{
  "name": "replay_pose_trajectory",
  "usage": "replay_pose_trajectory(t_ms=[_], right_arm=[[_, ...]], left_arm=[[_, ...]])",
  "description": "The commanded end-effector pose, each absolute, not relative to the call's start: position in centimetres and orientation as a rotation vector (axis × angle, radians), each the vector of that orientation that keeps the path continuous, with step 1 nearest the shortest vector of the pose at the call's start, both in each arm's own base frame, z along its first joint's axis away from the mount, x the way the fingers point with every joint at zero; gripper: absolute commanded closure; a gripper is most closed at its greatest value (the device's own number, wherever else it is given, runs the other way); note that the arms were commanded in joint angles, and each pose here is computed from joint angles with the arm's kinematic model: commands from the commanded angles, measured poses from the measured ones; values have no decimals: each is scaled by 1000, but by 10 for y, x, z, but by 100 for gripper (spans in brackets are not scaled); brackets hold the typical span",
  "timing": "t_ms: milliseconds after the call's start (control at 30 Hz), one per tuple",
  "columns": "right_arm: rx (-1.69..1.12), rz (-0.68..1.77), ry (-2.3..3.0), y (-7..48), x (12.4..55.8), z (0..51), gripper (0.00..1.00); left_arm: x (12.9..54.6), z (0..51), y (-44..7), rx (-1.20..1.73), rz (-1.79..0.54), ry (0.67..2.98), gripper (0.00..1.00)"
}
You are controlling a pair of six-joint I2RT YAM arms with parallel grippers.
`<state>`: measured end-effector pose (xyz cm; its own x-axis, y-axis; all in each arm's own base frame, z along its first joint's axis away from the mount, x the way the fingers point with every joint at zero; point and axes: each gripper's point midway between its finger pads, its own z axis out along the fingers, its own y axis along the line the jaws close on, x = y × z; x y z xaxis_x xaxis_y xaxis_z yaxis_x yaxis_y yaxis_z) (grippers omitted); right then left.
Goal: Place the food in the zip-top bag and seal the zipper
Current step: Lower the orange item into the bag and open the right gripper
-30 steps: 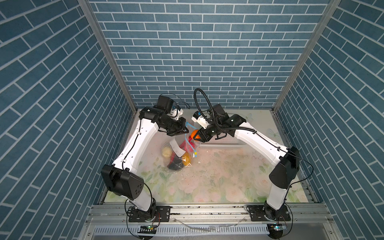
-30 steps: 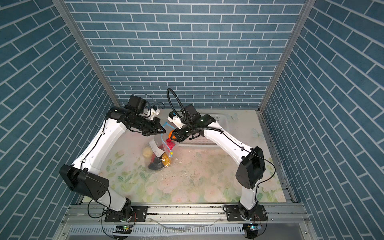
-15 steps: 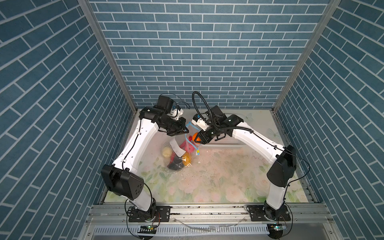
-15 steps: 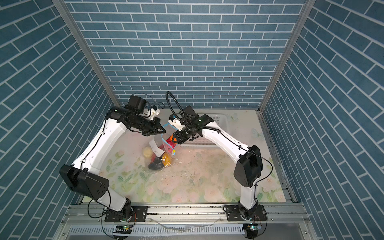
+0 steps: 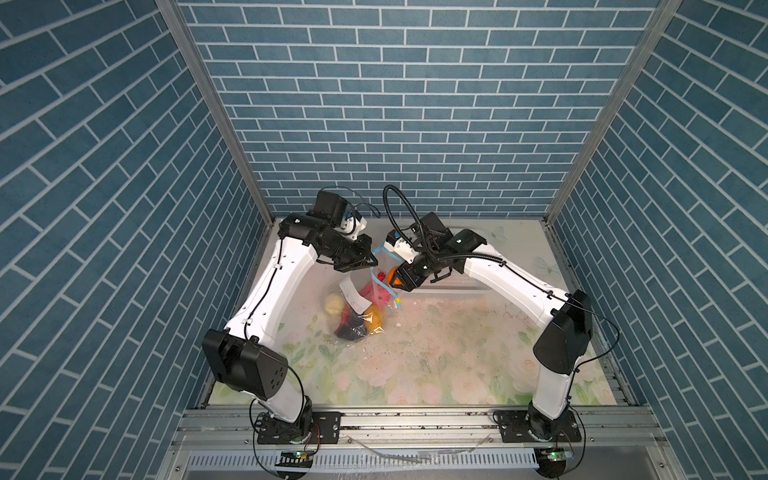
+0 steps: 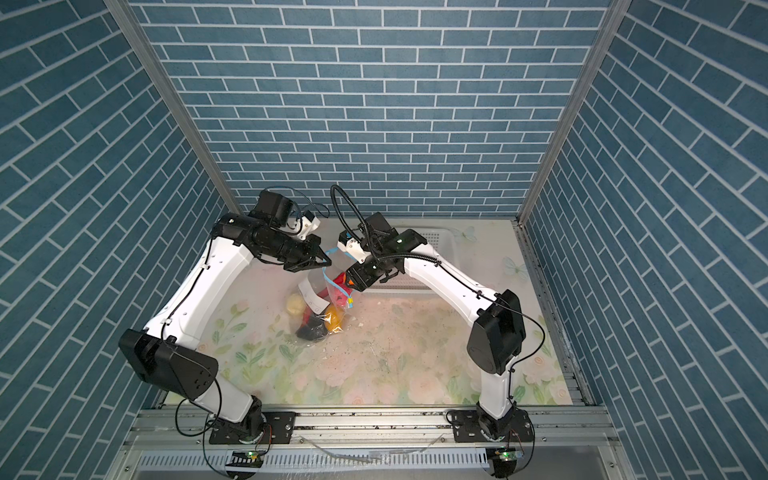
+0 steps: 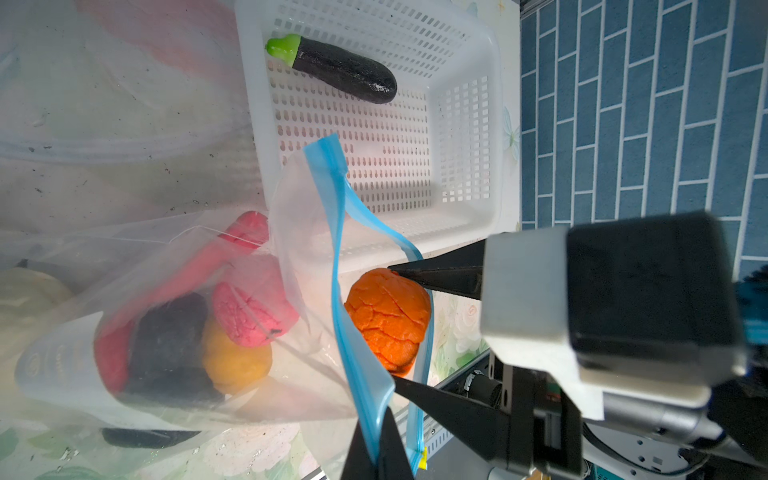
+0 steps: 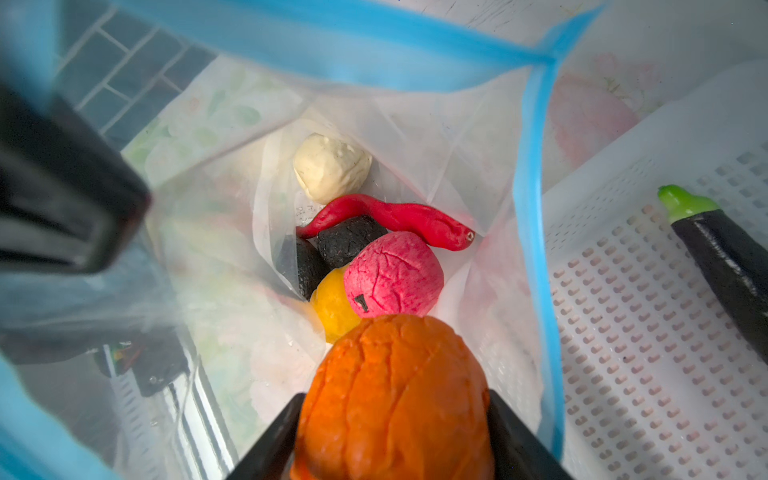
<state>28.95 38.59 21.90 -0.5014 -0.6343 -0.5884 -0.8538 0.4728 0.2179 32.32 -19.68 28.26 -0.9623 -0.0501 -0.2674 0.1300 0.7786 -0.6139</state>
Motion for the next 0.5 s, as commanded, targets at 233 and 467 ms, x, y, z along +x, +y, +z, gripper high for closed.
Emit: replay_pose_trajectory(t_ms=[233, 467], right_arm=[[-1281, 656, 2255, 388, 289, 228, 32], [-1279, 659, 2248, 388, 288, 231, 32]], left_arm=[[320, 290, -200, 96, -979, 2681, 100], [320, 290, -200, 98, -981, 2678, 100]])
